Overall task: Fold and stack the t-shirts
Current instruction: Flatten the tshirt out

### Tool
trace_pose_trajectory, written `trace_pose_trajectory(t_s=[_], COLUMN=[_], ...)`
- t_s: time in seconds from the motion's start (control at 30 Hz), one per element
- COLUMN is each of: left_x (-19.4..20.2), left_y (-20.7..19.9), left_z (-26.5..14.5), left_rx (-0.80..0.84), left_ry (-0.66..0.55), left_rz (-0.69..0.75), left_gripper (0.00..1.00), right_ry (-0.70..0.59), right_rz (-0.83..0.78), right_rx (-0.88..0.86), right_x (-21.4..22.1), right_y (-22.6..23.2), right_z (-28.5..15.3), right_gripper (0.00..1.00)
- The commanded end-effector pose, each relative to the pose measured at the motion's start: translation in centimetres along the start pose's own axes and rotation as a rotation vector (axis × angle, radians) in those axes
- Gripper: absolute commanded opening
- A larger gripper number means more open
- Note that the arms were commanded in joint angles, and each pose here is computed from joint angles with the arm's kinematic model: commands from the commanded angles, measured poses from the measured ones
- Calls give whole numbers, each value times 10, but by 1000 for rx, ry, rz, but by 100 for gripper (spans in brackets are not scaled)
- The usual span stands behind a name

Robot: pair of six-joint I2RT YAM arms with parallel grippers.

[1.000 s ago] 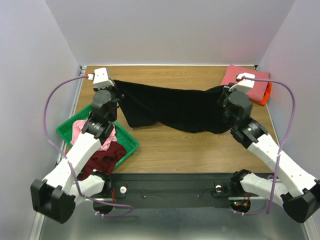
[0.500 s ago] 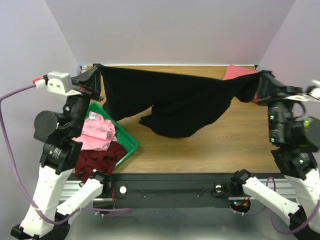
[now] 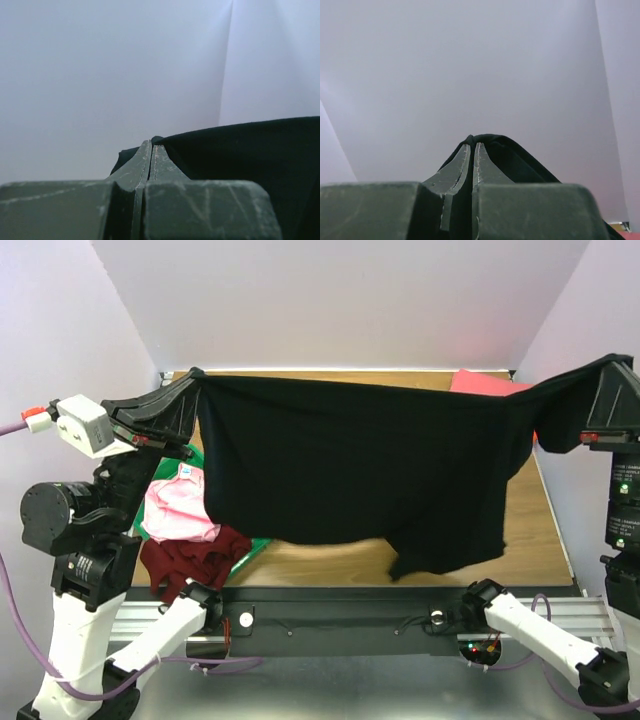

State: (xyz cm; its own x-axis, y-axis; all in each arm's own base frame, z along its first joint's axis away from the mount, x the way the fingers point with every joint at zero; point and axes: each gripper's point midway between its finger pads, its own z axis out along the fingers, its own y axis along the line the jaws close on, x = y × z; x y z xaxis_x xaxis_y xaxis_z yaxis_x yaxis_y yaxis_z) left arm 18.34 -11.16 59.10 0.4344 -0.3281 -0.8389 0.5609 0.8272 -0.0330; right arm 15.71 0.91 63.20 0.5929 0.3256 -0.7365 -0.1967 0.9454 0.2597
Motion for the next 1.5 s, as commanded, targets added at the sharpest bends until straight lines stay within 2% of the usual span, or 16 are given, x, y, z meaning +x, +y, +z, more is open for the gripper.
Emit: trace_pose_trajectory(t_s=[0.0,0.2,0.23,0.3,0.33,0.37,0.43,0.53,0.7,0.9,1.13,1.17,1.2,1.27,1.4,1.47], left_x=[-16,79,115,141,183,180,213,248,246,228,146,149,123,112,67,35], left_y=[-1,28,39,63,77,88,108,131,150,153,118,111,101,87,54,37], left_z=[11,68,84,100,112,122,140,154,178,177,144,137,128,116,89,73], left_rx=[12,-56,-84,-186,-219,-263,-297,-346,-360,-376,-294,-268,-252,-206,-118,-77], left_ry=[-66,123,196,258,344,340,407,468,466,442,279,284,232,213,141,83], left_rz=[3,2,4,25,33,47,61,76,169,214,209,199,200,198,191,185], left_gripper=[0,0,0,0,0,0,0,0,0,0,0,0,0,0,0,0], right_ry=[-18,78,134,144,184,180,228,227,241,172,70,36,32,11,-104,-126], right_rz=[-51,-150,-196,-225,-266,-274,-303,-276,-302,-273,-227,-214,-214,-209,-182,-178], right_rx=[-1,84,96,129,151,155,161,160,147,95,29,27,19,15,11,-3], right_x=[-2,70,106,132,161,176,218,237,263,227,150,125,120,98,21,0], right_y=[6,3,4,3,2,4,4,-8,-10,5,16,15,15,14,11,12], right_z=[17,44,51,61,68,74,91,118,151,159,135,125,120,108,73,63], right_gripper=[0,0,0,1,0,1,1,0,0,0,0,0,0,0,0,0])
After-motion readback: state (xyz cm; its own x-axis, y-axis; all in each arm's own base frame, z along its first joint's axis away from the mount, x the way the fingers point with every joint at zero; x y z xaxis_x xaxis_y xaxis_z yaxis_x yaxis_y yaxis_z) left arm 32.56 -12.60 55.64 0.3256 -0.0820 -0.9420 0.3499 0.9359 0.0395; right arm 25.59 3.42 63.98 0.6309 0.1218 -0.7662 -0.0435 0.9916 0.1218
